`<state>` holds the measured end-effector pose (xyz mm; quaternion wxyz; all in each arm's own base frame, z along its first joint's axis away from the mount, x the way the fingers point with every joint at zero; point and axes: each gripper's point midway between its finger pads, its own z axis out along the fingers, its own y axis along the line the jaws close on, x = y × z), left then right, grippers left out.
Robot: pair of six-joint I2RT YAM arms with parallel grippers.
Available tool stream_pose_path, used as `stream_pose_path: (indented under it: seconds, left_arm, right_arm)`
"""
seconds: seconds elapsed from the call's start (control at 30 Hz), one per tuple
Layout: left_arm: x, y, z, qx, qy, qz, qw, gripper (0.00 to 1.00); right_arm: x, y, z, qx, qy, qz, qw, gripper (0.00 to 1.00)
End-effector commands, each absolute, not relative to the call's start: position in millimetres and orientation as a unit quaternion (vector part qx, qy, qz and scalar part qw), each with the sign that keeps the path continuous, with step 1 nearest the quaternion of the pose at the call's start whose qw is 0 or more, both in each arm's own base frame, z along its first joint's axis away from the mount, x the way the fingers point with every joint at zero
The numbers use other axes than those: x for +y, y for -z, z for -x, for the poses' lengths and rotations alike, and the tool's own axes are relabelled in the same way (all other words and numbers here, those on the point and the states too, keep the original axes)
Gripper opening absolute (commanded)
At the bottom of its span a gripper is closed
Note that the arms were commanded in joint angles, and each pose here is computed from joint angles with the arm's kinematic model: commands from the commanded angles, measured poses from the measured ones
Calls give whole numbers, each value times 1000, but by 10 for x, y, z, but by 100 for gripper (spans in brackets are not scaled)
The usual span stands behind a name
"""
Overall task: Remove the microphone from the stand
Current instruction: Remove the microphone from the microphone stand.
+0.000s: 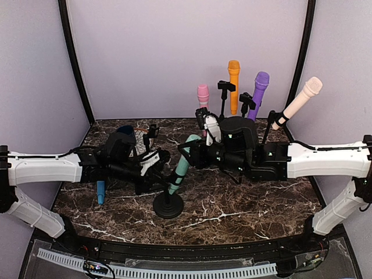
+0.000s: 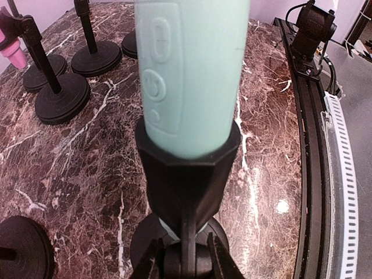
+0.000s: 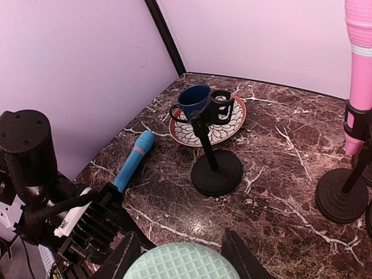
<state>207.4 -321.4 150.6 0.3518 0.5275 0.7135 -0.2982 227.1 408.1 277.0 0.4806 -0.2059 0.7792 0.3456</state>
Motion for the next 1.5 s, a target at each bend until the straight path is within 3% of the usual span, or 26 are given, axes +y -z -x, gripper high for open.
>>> stream_pose_path:
  seconds: [0.0, 0.7, 1.07, 1.47]
  left_arm:
    - [-3177, -1432, -2093, 725, 283, -528, 339, 0]
    - [-3176, -1419, -2092, 726, 275, -531, 338, 0]
    - [-3184, -1400, -2083, 727, 273, -533, 336, 0]
    - [-3194, -1387, -2068, 726, 273, -536, 333, 0]
  right_arm:
    - [4152, -3574, -2128, 687, -439, 221, 535, 30]
    - [3706, -3232, -2633, 802, -241, 70, 543, 29]
    - [3776, -3379, -2544, 773, -323, 95, 537, 30]
    - [3911, -3794, -2209, 681, -450, 206, 539, 32]
